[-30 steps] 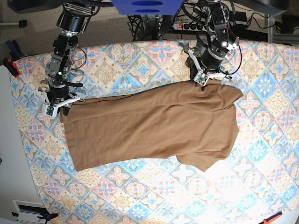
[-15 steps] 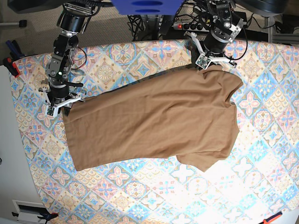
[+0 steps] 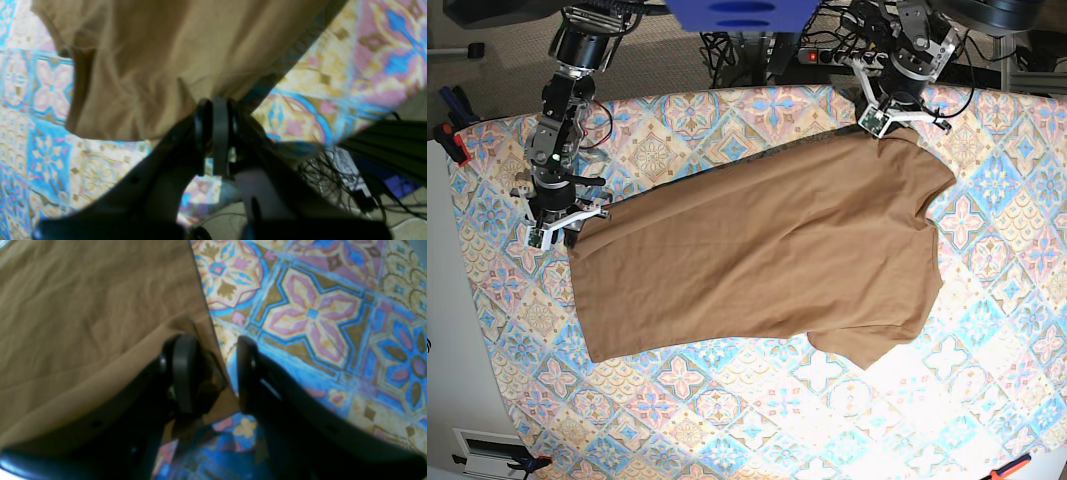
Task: Layout the t-shirt on the table in an organized manner, then fold the t-shirt properly
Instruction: 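Pull the shirt edge taut between both grippers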
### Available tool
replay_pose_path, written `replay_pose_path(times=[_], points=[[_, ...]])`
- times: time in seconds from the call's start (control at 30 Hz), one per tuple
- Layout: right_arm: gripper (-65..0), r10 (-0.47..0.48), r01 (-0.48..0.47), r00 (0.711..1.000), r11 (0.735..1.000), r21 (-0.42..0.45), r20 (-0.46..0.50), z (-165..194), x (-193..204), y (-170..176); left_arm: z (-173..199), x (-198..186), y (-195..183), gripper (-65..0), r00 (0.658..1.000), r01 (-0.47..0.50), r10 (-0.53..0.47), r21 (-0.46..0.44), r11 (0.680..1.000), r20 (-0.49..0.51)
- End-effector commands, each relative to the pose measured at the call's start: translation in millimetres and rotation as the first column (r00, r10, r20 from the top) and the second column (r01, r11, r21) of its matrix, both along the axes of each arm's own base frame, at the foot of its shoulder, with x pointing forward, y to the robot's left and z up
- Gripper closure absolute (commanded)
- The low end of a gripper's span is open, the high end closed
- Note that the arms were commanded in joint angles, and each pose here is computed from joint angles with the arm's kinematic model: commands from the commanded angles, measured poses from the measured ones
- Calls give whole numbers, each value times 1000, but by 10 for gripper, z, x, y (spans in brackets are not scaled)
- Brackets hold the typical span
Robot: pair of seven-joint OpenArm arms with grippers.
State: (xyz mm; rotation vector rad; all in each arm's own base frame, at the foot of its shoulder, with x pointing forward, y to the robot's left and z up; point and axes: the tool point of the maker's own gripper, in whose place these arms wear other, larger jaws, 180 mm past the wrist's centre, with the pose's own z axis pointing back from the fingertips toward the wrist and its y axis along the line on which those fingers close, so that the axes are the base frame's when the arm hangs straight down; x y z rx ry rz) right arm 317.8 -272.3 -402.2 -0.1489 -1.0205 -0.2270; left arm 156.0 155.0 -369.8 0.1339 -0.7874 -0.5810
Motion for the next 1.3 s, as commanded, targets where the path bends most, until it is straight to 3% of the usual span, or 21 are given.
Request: replay_pose_path(times=[0.0,0.17,0.4,0.63,0.93,1.13,1.27], points=[[-192,-7,9,998,1000,-23,62,181,94,-75,113,95,15,0,999,-8,8,3,1000,49],[-192,-3,5,997,999,-32,83,266,123,-71,271,445,-20,0,990,-32,32,-5,999,140],[-192,-3,5,997,999,-32,83,266,123,-71,468,892,169,0,979,-67,25,203,977,204],[-192,-3,6,996,1000,-30,84,270,136,-71,736,1212,194,0,955,-89,19,226,970,296],[-192,1,3,994,999,-43,106,364,146,-72,673,1208,50,0,967,-21,-66,335,942,245],[-192,16,-7,991,998,-67,134,514,-5,-40,593,1112,160,0,976,-42,-35,338,940,217],[-197,17,-30,977,998,58,213,664,3,123,566,1092,185,0,978,-45,-28,339,940,208]])
